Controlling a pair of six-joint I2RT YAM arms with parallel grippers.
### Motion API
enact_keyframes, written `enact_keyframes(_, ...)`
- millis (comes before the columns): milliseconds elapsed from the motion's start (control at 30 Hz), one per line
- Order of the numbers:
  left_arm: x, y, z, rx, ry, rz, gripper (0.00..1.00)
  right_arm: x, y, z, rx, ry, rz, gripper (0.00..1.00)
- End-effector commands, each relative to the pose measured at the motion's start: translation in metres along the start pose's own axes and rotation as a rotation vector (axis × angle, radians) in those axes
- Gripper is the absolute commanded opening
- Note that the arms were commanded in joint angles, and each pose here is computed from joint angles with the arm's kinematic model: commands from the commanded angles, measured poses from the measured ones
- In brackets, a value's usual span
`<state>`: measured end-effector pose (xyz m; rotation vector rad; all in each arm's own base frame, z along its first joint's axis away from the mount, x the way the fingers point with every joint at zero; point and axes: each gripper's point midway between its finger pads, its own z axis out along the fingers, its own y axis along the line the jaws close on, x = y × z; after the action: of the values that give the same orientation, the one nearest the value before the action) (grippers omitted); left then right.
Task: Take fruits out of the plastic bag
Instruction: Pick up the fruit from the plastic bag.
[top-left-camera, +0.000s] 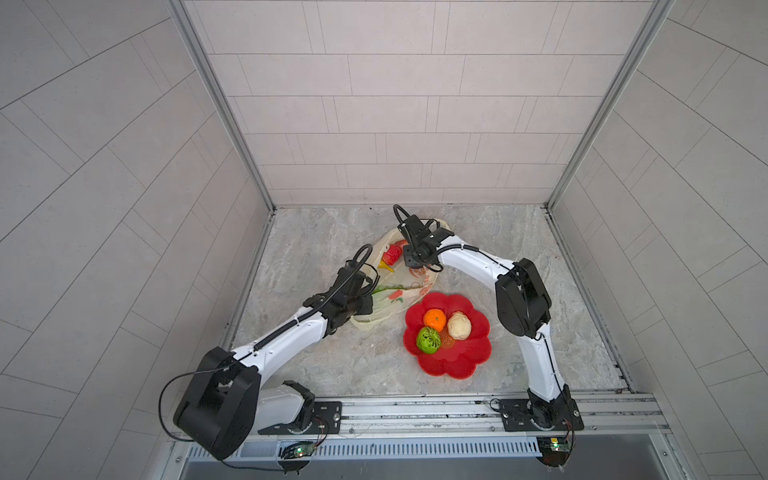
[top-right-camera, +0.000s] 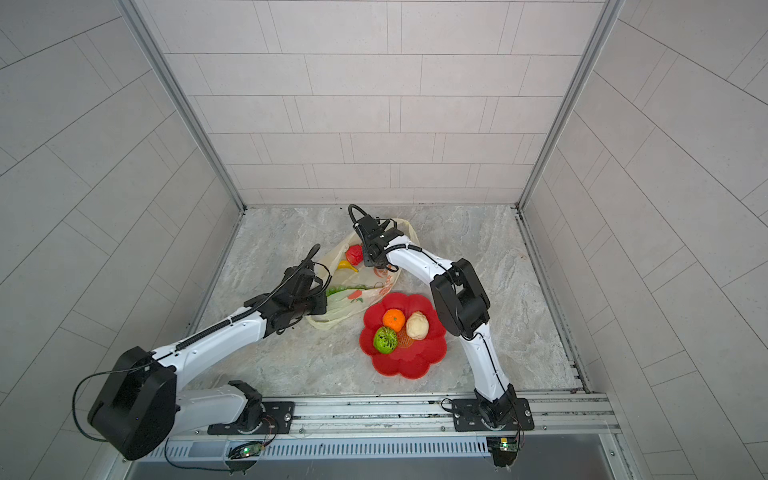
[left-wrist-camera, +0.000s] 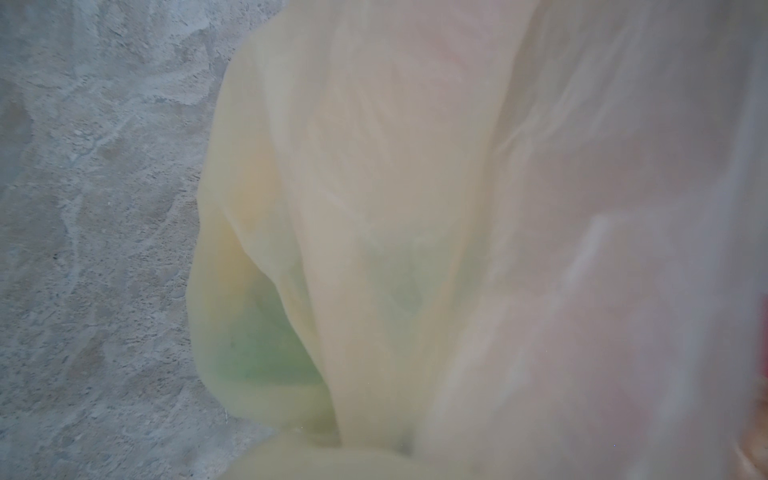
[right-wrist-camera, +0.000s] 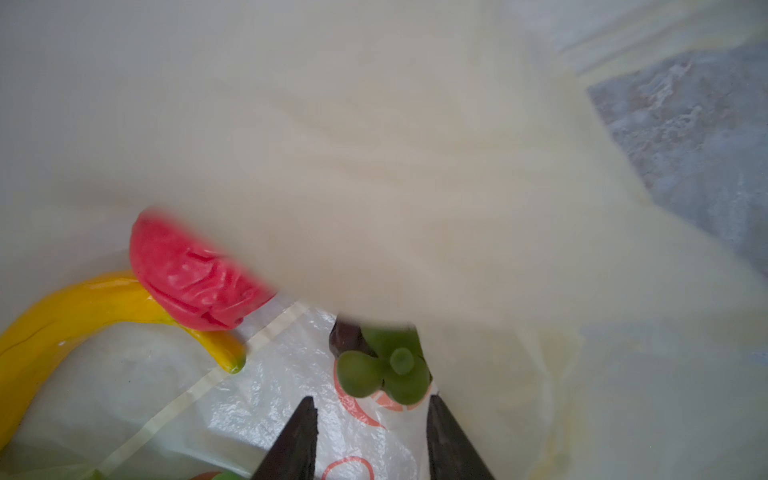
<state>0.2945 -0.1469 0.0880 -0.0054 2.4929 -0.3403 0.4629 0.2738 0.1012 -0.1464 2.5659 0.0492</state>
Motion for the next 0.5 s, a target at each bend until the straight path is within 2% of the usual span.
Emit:
enact_keyframes(0,-0.012,-0.004,-0.005,0.003,-0.036,0.006,0.13,0.000,-0.013,0.004,0.052,0.010,-0.009,0.43)
enact_keyframes(467,-0.011,-0.004,-0.002,-0.002,-0.027,0.012,0.13,-0.013,-0.017,0.019,0.058,0.020,-0.014,0.30)
